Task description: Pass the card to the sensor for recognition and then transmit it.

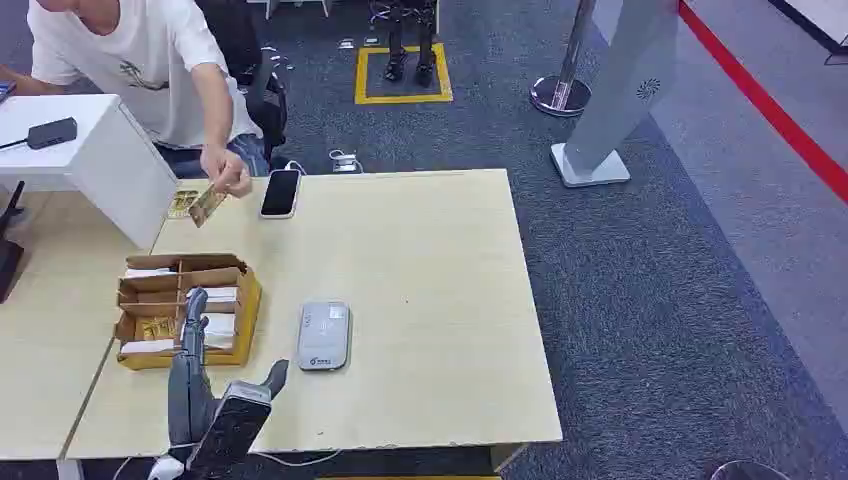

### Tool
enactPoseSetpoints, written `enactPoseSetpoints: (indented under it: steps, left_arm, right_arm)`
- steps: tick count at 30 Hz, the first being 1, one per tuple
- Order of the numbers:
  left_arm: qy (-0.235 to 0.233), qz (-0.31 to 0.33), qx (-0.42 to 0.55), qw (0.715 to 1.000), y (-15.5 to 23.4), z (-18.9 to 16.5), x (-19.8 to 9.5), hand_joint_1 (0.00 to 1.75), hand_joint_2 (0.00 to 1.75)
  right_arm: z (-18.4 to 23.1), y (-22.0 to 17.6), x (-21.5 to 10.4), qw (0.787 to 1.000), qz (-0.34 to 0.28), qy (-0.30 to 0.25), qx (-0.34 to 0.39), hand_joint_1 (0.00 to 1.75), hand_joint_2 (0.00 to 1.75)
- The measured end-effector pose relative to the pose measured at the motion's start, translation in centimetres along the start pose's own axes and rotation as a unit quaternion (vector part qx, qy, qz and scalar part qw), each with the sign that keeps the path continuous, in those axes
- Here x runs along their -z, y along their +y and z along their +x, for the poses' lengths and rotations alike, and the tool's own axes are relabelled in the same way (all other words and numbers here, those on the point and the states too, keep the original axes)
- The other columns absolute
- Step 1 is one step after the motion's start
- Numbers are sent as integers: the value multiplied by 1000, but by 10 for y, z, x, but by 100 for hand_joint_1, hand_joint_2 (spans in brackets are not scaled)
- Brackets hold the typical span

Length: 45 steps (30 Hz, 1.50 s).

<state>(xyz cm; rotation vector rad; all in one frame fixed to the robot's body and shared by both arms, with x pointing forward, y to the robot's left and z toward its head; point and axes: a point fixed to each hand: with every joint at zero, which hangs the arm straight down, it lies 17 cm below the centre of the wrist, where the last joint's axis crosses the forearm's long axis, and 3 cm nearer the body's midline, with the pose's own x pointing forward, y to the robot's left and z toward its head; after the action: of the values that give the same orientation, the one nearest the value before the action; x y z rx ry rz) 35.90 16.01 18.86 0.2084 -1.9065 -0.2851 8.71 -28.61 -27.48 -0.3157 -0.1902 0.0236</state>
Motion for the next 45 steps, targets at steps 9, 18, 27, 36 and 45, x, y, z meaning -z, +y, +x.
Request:
enactPoseSetpoints:
  steps: [9,18,27,36,45]
  left_arm:
    - [54,6,219,974,17,-26,12,0,175]
    - [78,34,455,887,80,-39,50,0,175]
    - [86,33,567,818,115,-46,83,0,175]
    - [85,27,586,806,121,-48,96,0,175]
    - [75,-13,607,791,101,-51,122,0,175]
  right_arm:
    - [1,2,0,1000,5,0,0,0,0]
    - [4,1,0,1000,6,-2,-12,0,0]
    - [8,2,0,999,9,-10,-30,0,0]
    - [9,3,0,999,12,-11,-35,0,0]
    - [9,4,0,999,14,-11,-47,0,0]
